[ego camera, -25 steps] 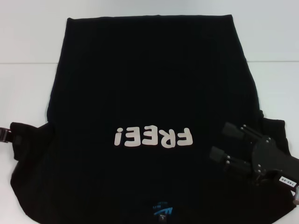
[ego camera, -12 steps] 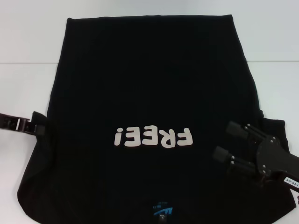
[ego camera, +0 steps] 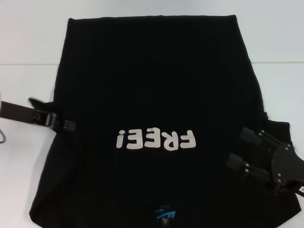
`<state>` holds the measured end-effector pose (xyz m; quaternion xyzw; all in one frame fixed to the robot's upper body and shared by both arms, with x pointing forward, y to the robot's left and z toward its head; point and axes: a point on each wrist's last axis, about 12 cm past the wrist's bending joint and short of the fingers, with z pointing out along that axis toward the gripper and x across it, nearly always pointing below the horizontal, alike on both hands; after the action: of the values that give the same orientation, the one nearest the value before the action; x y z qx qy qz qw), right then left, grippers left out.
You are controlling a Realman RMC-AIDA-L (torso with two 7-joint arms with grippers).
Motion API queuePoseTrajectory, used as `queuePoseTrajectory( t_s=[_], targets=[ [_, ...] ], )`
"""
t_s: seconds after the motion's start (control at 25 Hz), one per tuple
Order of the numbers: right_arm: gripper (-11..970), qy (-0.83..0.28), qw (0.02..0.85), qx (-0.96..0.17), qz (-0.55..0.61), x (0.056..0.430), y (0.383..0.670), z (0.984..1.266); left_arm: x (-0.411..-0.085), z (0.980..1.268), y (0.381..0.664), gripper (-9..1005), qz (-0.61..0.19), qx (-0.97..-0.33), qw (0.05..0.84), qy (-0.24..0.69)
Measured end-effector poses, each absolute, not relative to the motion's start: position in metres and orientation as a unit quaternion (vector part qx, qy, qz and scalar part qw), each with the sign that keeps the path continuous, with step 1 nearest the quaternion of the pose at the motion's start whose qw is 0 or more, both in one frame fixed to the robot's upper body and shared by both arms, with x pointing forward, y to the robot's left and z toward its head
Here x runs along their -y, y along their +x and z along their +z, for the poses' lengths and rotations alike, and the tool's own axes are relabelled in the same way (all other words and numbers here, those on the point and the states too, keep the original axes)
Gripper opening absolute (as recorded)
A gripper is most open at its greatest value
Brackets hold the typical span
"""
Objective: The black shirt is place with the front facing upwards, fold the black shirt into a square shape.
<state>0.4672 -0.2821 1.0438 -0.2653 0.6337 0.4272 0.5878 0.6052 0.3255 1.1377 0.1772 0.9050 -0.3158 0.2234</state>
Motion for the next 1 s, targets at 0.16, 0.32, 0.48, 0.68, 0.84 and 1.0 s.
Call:
queuePoseTrajectory(
  t_s=[0.16, 0.32, 0.48, 0.68, 0.84, 1.0],
  targets=[
    [895, -0.26, 0.592, -0.638, 0.418, 0.29, 0.463, 1.043, -0.307, 1.135, 0.607, 26, -0.331, -0.9, 0.216, 0.185],
    [895, -0.258, 0.595, -0.642, 0.408, 0.296, 0.459, 1.042, -0.295, 1.131, 0.607, 28, -0.34, -0.897, 0.212, 0.185],
    [895, -0.262, 0.599, -0.643, 0.399, 0.299, 0.456, 1.042, -0.282, 1.126, 0.605, 31, -0.352, -0.894, 0.207, 0.186],
    [895, -0.262, 0.604, -0.643, 0.392, 0.302, 0.453, 1.041, -0.269, 1.12, 0.602, 33, -0.372, -0.887, 0.203, 0.185],
    [895, -0.264, 0.608, -0.64, 0.389, 0.304, 0.452, 1.042, -0.261, 1.116, 0.601, 35, -0.39, -0.88, 0.202, 0.181],
    [895, -0.263, 0.611, -0.639, 0.386, 0.305, 0.452, 1.042, -0.257, 1.114, 0.603, 37, -0.392, -0.879, 0.202, 0.179]
  ],
)
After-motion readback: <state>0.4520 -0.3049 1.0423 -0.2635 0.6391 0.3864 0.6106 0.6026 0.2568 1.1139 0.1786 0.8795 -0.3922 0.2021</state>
